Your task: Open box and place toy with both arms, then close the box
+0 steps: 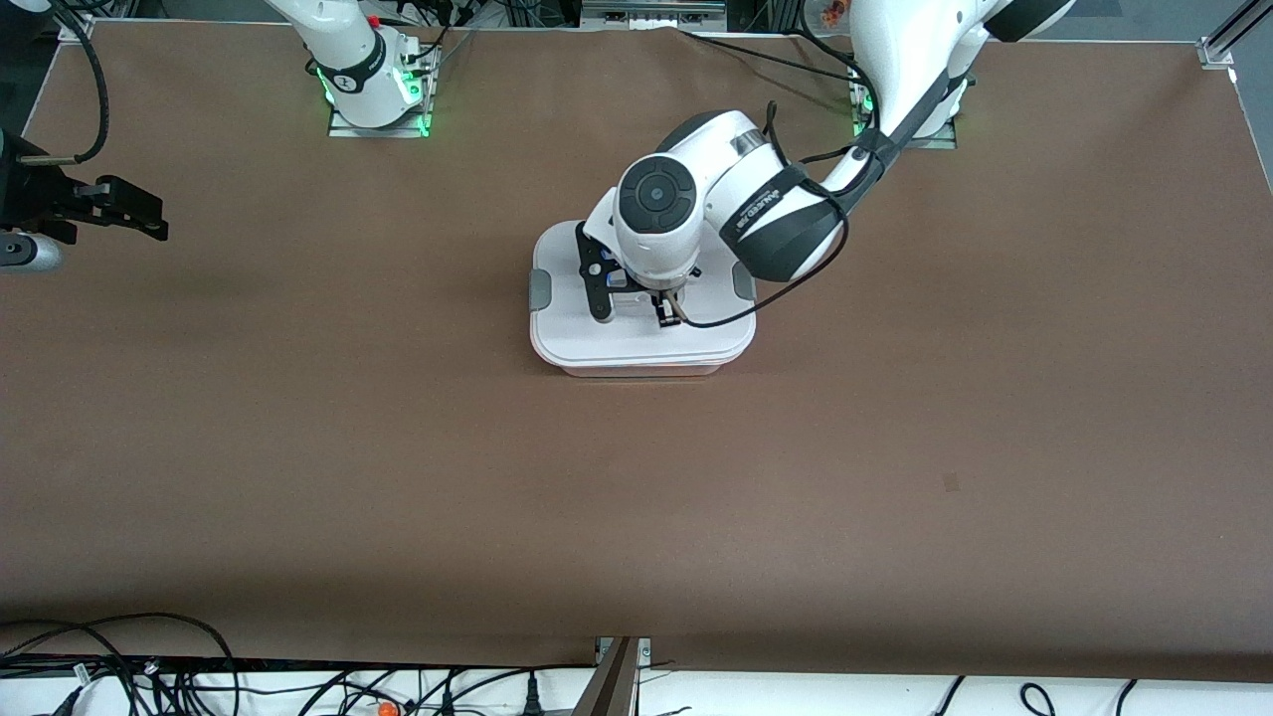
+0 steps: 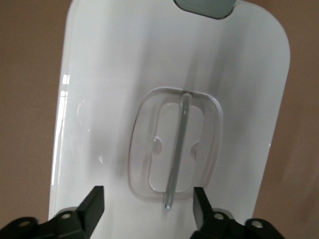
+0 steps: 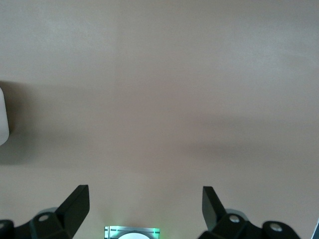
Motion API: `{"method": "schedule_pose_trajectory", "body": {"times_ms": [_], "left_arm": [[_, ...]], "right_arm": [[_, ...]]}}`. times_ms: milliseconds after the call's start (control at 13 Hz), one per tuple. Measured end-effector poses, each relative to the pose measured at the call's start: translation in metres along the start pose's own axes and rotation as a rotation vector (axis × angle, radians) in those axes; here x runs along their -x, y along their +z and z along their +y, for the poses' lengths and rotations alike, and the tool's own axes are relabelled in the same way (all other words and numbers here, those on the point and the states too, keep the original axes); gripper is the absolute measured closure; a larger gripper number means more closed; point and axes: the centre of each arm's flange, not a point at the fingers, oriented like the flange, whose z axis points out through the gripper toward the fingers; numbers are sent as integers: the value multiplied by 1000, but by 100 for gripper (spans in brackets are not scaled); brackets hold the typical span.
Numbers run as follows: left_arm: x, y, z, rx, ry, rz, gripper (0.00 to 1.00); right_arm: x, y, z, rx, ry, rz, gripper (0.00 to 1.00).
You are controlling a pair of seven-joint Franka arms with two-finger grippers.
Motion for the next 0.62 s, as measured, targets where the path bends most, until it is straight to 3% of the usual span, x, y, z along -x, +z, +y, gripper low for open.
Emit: {"method": "schedule_pose_trajectory", "body": {"times_ms": [77,154,615], "left_arm": [[11,-18,-5,4,-33,9,3],[25,-40,-12,-1,-79,22,0],[160,-176,-37,-52,-500,7,0]], "right_arm": [[0,0,0,0,0,0,0],[0,0,0,0,0,0,0],[0,-1,0,0,0,2,0]]}}
